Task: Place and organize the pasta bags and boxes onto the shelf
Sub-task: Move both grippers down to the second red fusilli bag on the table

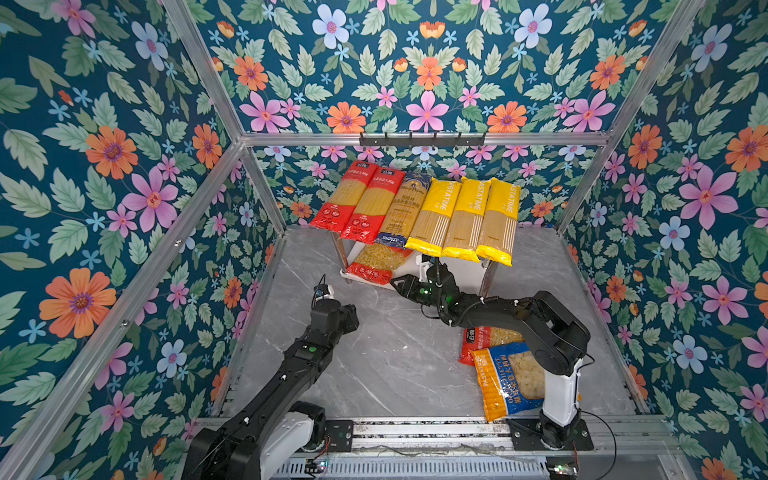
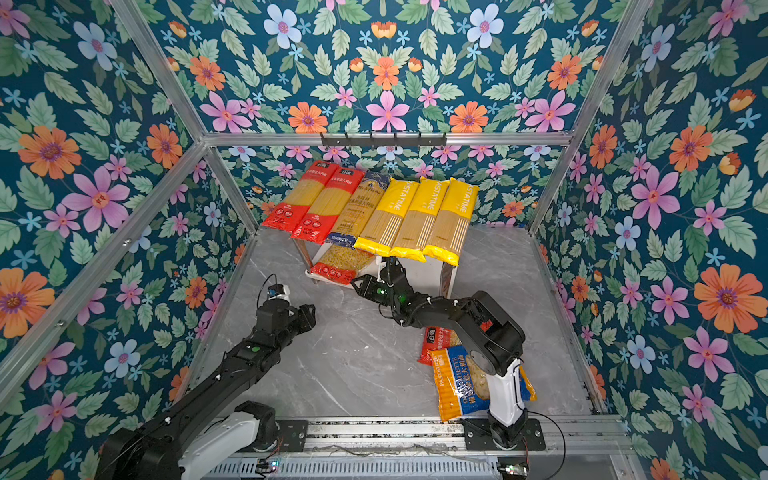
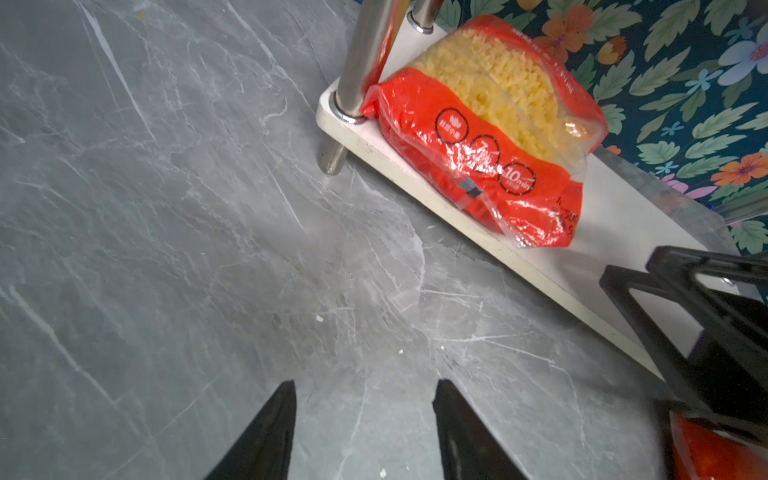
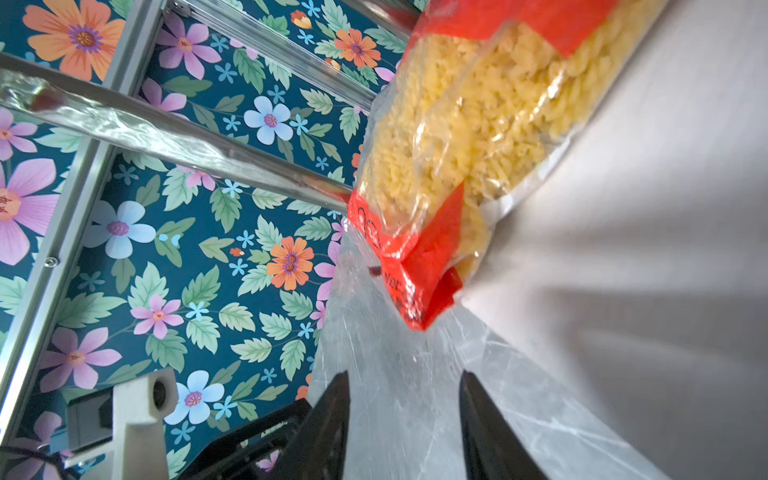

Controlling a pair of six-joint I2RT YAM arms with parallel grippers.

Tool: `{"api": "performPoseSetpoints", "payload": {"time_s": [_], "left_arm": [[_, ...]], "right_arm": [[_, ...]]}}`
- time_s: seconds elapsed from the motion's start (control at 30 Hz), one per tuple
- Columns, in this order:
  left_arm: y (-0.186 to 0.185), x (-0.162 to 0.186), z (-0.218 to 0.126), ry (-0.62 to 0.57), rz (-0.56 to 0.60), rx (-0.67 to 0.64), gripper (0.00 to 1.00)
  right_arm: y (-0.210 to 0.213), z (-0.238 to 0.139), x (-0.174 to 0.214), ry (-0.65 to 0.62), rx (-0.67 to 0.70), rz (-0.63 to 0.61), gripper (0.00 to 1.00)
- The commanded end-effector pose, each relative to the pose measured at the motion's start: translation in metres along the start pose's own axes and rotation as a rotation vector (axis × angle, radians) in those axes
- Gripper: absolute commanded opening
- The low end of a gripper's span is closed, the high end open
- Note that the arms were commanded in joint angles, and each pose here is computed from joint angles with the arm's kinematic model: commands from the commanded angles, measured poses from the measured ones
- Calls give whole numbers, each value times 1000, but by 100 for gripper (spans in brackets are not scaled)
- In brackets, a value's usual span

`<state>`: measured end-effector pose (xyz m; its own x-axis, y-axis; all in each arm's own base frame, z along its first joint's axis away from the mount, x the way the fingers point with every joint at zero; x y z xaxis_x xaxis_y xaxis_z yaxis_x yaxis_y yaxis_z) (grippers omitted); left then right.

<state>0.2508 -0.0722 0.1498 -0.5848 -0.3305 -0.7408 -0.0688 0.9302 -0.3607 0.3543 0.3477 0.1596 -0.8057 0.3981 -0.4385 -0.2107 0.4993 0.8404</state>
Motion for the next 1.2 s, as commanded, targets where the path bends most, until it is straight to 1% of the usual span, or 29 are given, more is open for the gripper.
{"api": "performPoseSetpoints", "payload": {"time_s": [0.0,0.1,0.23,0.33,0.47,0.53,0.67,0.8,0.87,1.03,1.17], "left_arm": [[-2,6,-2,12,-50,46,56],[-5,15,-5,31,-93,95,56],[-12,35,-12,55,-115,151,57],[-23,51,-18,62,-91,174,57],[-45,71,-22,85,-60,216,57],[-57,79,-23,98,-43,244,57],[-83,93,-21,129,-5,277,58],[-111,105,-20,157,39,317,60],[-125,112,-21,178,58,340,61],[-143,120,-24,188,94,368,65],[-138,122,-26,185,96,355,68]], "right_arm": [[0,-10,9,8,23,-30,44],[-1,-24,31,68,82,-79,43],[-2,-52,59,136,208,-178,43],[-6,-82,70,168,291,-194,43],[-26,-124,79,224,485,-178,43],[-32,-142,80,243,551,-194,44],[-45,-179,76,229,716,-230,45],[-46,-209,67,206,845,-264,46],[-46,-222,65,216,905,-265,47],[-56,-242,71,258,1040,-255,51],[-69,-247,76,272,1115,-269,53]]}}
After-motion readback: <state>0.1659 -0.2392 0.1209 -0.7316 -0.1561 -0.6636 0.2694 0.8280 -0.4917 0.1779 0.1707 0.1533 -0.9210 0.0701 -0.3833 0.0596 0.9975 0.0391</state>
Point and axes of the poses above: each gripper's point midway between its finger pads, its own z axis out along the fingers, its own y axis along the line the jaws close on, x = y × z, the point moved 6 cm from there along -z, back along the fingers, and after that the axes turned 2 degrees about z, right-handed, at the moved point
